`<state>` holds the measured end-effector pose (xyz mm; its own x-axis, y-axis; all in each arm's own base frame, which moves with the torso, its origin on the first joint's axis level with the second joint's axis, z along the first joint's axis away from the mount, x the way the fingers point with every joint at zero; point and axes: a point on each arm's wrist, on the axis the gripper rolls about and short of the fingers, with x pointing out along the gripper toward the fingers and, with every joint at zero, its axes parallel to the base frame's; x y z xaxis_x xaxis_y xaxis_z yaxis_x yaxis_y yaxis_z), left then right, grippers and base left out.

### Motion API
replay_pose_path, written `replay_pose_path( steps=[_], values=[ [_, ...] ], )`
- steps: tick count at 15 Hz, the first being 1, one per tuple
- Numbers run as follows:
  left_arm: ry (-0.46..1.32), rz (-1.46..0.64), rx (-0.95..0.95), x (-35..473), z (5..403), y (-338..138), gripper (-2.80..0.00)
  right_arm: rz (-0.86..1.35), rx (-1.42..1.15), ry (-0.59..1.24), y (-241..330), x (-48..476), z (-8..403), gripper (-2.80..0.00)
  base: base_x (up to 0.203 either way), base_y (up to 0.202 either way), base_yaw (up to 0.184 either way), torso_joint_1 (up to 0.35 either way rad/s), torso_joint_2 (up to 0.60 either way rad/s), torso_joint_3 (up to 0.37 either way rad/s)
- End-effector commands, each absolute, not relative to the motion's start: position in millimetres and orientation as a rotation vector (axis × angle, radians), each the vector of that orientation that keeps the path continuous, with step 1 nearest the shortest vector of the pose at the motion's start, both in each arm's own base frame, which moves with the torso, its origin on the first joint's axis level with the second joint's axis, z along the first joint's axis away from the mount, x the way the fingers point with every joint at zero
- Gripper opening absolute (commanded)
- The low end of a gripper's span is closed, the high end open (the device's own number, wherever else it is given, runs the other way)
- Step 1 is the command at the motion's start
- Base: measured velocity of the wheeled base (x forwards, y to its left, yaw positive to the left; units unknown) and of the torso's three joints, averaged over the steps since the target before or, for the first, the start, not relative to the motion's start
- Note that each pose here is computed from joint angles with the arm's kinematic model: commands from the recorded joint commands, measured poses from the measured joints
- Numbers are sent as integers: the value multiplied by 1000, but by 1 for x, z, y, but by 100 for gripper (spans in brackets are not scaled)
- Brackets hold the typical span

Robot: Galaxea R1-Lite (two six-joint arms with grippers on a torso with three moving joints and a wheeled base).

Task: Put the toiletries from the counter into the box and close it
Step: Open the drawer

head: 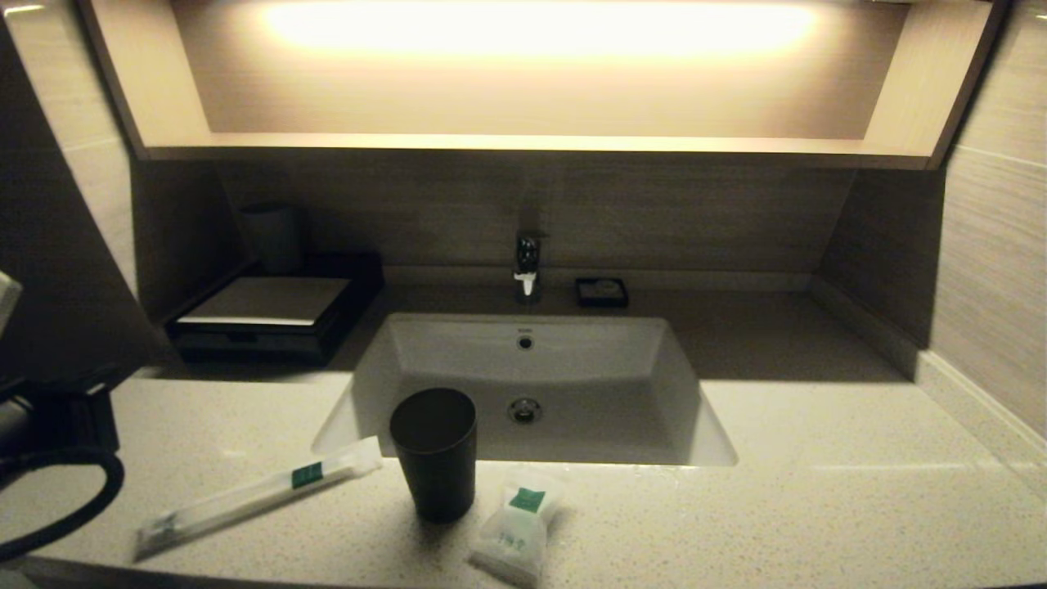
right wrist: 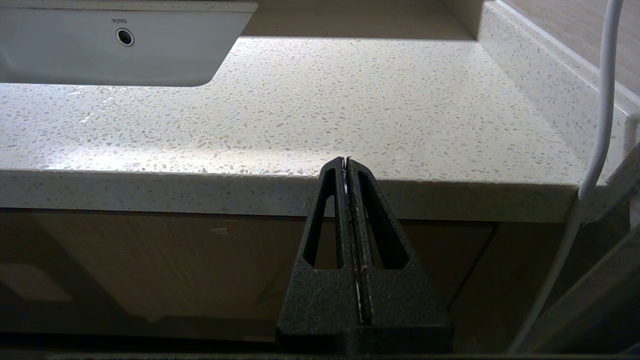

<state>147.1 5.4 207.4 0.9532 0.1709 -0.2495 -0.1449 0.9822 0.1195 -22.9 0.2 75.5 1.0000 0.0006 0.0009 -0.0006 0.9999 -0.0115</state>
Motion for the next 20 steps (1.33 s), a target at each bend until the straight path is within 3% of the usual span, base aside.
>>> replay_pose_path(
  steps=[1,5,20],
  values=[
    [306,173,104,170,206,6,-280,2,-12,2,0,-23,75,-280,0,0,0,0,0,0],
    [314,233,102,197,213,8,-280,2,-12,2,0,-23,75,-280,0,0,0,0,0,0],
    [336,352,67,275,178,38,-280,2,-12,2,0,-23,75,-280,0,0,0,0,0,0]
  ],
)
